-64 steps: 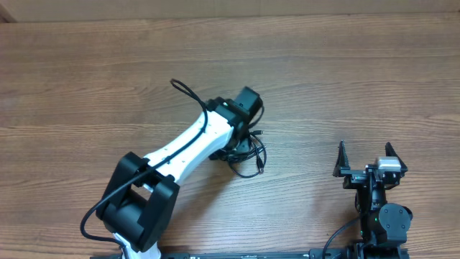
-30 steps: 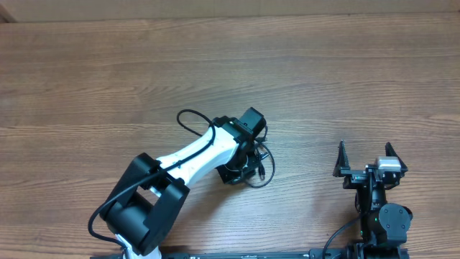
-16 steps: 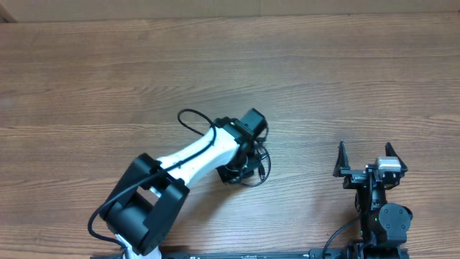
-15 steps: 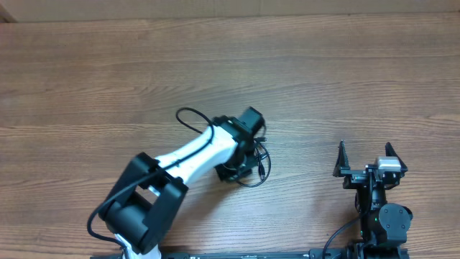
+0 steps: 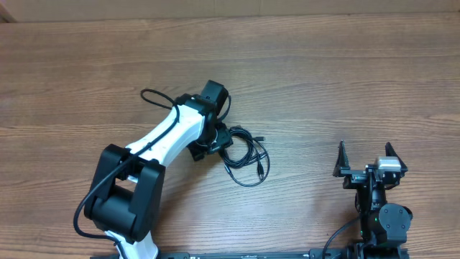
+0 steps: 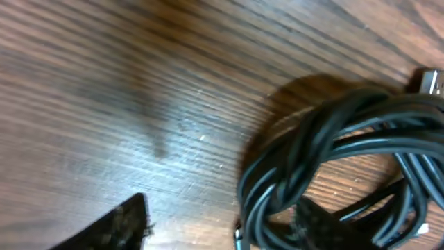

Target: Untangle cables

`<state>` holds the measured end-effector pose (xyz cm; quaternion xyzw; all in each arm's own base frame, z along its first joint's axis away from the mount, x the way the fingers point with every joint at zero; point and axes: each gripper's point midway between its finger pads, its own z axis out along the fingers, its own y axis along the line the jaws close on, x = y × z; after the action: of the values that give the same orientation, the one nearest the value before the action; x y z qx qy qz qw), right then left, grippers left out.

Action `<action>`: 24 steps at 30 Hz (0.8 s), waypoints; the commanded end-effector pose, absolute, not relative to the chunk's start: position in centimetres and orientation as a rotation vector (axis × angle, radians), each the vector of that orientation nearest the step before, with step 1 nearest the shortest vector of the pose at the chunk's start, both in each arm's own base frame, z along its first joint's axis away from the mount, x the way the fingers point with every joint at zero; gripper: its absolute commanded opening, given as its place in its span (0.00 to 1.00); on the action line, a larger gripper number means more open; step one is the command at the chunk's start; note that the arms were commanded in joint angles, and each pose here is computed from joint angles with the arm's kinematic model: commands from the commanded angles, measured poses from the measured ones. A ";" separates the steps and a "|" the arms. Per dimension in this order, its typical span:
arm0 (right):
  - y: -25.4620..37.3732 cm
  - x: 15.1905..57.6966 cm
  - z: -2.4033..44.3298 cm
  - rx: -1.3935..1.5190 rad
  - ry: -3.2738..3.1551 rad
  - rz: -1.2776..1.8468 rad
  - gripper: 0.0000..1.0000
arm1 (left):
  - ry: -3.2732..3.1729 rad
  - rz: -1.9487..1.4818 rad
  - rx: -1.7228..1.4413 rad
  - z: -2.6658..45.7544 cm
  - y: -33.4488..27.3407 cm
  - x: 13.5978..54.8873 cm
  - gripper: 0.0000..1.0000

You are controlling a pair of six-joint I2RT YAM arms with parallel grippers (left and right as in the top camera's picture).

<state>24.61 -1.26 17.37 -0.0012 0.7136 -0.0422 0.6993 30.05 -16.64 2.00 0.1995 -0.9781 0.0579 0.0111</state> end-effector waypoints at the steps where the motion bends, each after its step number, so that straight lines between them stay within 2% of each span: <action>1: -1.5 24.6 17.0 0.004 1.593 -0.103 1.00 | -3.057 0.112 0.539 0.4 -16.8 28.2 0.61; 6: -1.5 24.6 17.0 0.004 1.593 -0.103 1.00 | -3.089 0.141 0.472 -1.1 -18.0 27.3 0.57; 8: -1.5 24.6 17.0 0.004 1.593 -0.103 1.00 | -3.095 0.149 0.468 -1.2 -18.1 27.4 0.34; 9: -1.5 24.6 17.0 0.004 1.593 -0.103 1.00 | -3.097 0.152 0.468 -1.2 -18.2 27.4 0.27; 11: -1.5 24.6 17.0 0.004 1.593 -0.103 1.00 | -3.098 0.154 0.466 -1.2 -18.2 27.5 0.04; 16: -1.5 24.6 17.0 0.004 1.593 -0.103 1.00 | -3.146 0.162 0.238 0.5 -17.7 28.8 0.04; 20: -1.5 24.6 17.0 0.004 1.593 -0.103 1.00 | -3.170 0.090 0.277 5.9 -15.8 30.6 0.04; 24: -1.5 24.6 17.0 0.004 1.593 -0.103 1.00 | -3.329 0.051 0.326 13.8 -14.4 32.9 0.04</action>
<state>24.61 -1.26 17.37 -0.0009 0.7136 -0.0419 0.6993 29.52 -14.82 6.34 0.1097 -0.9939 -0.0016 0.0125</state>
